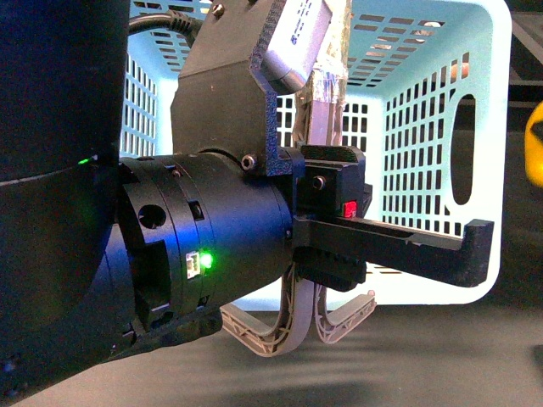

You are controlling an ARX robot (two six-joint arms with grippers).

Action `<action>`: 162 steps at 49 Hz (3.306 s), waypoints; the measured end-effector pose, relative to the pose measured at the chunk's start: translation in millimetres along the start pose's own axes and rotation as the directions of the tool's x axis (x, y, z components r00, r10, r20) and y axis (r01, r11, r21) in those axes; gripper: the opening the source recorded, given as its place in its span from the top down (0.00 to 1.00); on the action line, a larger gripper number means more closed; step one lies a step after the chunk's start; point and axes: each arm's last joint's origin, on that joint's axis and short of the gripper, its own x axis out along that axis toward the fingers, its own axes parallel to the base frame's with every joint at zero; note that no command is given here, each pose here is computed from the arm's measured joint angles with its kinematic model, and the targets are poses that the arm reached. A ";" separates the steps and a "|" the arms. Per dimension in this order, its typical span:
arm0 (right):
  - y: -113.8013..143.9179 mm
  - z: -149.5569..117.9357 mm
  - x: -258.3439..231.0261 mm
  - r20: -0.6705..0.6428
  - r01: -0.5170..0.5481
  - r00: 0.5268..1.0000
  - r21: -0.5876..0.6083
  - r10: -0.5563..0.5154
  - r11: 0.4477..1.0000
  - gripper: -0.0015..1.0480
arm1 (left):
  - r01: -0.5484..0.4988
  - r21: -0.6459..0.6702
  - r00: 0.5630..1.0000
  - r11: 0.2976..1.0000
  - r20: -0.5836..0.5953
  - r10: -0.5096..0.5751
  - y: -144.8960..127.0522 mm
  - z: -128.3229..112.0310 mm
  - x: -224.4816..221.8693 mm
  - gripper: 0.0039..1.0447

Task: Pick mango with right arm and hold basket with left

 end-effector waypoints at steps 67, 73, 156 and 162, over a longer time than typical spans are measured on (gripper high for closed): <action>127.0 40.8 -124.5 0.282 -0.105 0.952 -0.064 0.119 0.992 0.08 | -0.009 -0.003 1.000 1.000 -0.005 0.009 0.9 -1.3 0.8 0.93; 112.5 24.8 -170.2 0.316 0.000 0.949 -0.029 0.009 1.000 0.08 | -0.005 -0.005 1.000 1.000 -0.007 0.005 0.7 -1.4 0.8 0.93; 66.5 -46.5 -234.1 0.444 0.115 0.895 -0.324 0.043 0.939 0.98 | -0.003 -0.004 1.000 1.000 -0.008 0.003 0.7 -1.4 0.8 0.93; 64.5 -54.2 -239.4 0.413 0.114 0.910 -0.325 0.032 0.939 0.98 | -0.003 -0.004 1.000 1.000 -0.008 0.003 0.7 -1.4 0.8 0.93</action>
